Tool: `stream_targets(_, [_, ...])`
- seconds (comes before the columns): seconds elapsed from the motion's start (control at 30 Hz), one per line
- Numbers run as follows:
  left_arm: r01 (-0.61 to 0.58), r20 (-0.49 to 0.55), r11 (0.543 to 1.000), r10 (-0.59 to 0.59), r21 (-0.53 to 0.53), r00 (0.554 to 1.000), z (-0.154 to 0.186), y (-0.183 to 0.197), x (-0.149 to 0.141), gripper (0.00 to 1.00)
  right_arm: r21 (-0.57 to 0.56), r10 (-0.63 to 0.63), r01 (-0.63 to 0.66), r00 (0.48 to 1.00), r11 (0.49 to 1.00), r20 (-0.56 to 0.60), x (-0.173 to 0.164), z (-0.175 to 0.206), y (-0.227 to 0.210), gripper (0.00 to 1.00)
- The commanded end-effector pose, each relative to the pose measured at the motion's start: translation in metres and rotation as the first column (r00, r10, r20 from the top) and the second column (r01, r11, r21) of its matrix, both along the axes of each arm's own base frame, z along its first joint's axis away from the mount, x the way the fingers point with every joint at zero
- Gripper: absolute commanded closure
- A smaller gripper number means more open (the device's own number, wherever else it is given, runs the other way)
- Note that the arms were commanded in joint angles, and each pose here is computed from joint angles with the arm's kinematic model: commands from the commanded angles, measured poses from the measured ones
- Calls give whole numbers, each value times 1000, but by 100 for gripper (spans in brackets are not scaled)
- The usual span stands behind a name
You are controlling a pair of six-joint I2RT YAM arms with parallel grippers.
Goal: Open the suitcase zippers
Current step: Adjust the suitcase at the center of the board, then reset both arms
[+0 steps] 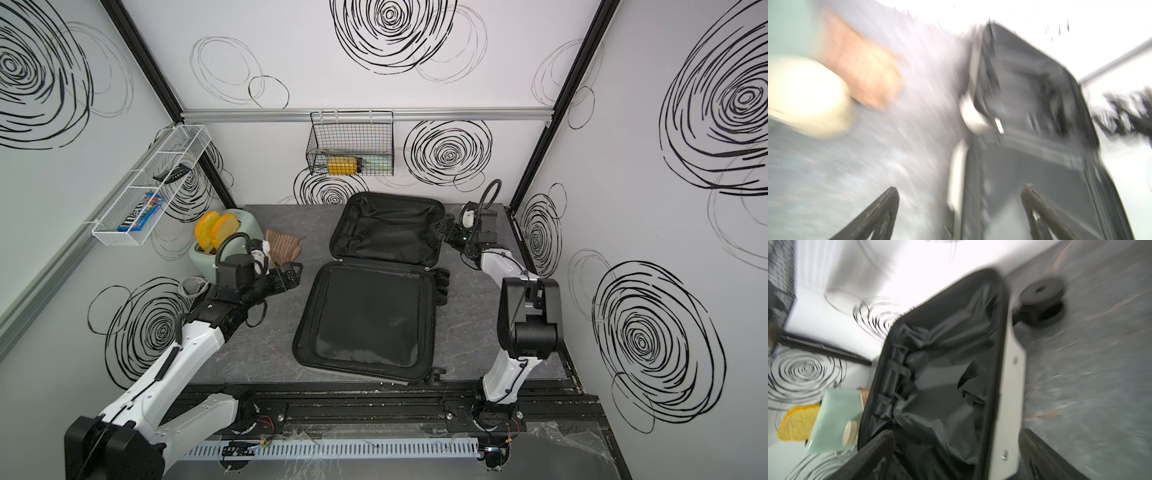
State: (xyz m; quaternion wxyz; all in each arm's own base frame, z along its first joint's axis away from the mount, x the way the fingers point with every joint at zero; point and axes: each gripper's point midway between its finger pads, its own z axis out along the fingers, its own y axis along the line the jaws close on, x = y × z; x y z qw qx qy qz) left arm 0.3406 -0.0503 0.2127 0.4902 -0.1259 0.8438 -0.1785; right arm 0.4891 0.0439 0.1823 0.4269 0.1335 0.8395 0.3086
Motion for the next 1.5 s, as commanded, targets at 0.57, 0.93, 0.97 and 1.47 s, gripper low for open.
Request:
stream_targets(0.57, [-281, 536, 890, 48, 361, 843, -50, 52, 8, 4, -362, -204, 367, 886, 857, 417, -122, -34, -89, 3])
stream_targets(0.93, [-361, 495, 865, 157, 348, 855, -58, 68, 17, 4, -529, 34, 245, 886, 813, 463, -115, -61, -35, 3])
stream_targets(0.97, [-361, 495, 864, 156, 351, 855, -58, 68, 18, 4, -526, 31, 247, 885, 814, 464, -116, -61, -36, 3])
stream_targets(1.47, [-319, 479, 876, 118, 363, 870, -60, 63, 23, 4, -521, -5, 236, 914, 820, 406, -109, -67, -39, 3])
